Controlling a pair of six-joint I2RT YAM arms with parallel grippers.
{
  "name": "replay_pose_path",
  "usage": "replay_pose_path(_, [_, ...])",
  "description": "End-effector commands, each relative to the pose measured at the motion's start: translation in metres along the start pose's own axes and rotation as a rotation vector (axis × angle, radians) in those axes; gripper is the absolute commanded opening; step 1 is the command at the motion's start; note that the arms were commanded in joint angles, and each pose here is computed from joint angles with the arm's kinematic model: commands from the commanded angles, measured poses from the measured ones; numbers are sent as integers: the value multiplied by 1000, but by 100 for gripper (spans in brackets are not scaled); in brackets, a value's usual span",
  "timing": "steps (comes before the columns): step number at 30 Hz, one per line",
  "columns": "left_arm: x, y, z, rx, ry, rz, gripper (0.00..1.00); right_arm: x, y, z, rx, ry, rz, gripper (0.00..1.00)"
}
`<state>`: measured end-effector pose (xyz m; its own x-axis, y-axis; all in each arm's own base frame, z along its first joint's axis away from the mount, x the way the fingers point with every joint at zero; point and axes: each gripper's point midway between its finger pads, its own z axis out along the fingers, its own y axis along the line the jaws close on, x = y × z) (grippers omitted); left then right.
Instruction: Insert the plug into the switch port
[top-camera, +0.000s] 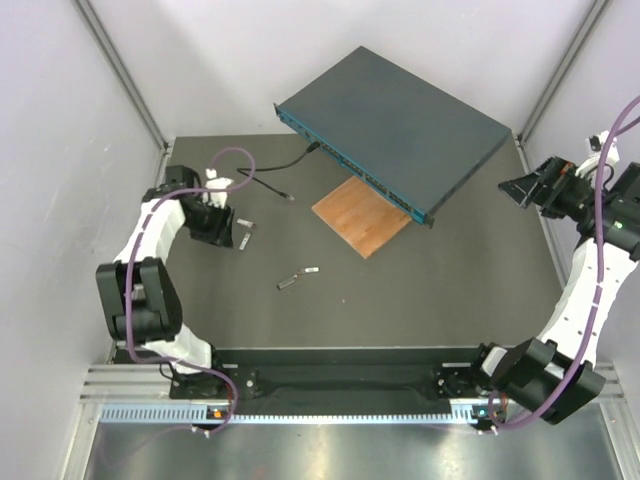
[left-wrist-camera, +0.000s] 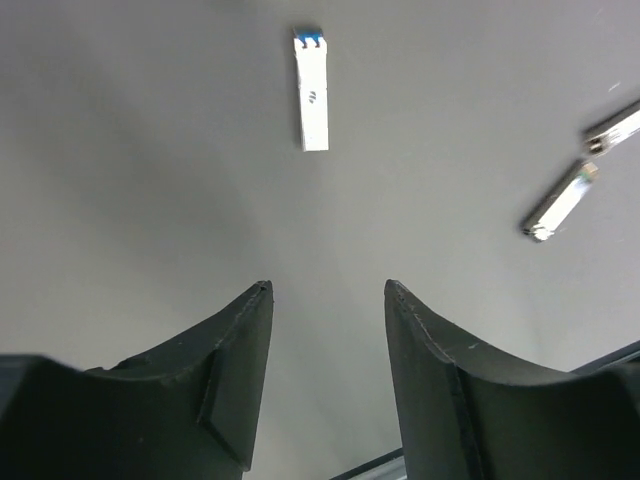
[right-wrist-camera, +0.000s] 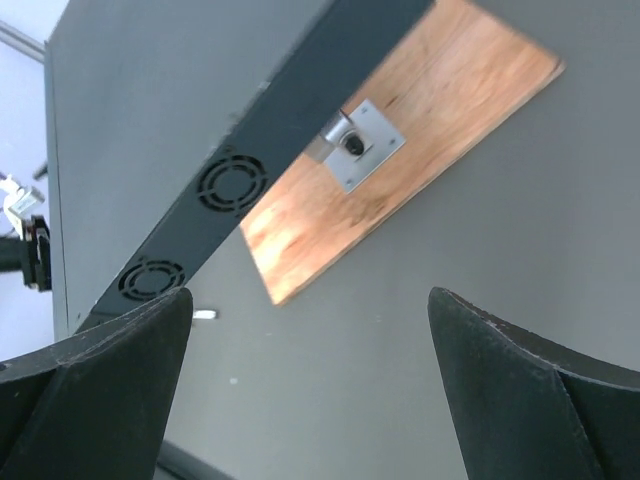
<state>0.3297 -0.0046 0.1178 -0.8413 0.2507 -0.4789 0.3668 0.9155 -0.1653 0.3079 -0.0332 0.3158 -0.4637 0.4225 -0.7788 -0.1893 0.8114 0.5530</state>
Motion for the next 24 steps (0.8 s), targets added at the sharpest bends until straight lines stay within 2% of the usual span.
replay_pose_path(1, [-2,7,25,-50,38,70,52,-13,17,-18,22,-33,-183,100])
replay_pose_path(6, [-9,-9,65,-60,74,128,47,-19,23,-20,16,-66,-208,100])
replay_pose_path(13, [-23,-3,108,-94,87,152,44,-25,28,-21,0,-83,-213,100])
replay_pose_path(19, [-33,8,125,-164,96,148,37,-28,29,-19,-8,-81,-206,100])
replay_pose_path(24, [-39,16,123,-200,113,143,31,-29,31,-20,-18,-83,-207,100])
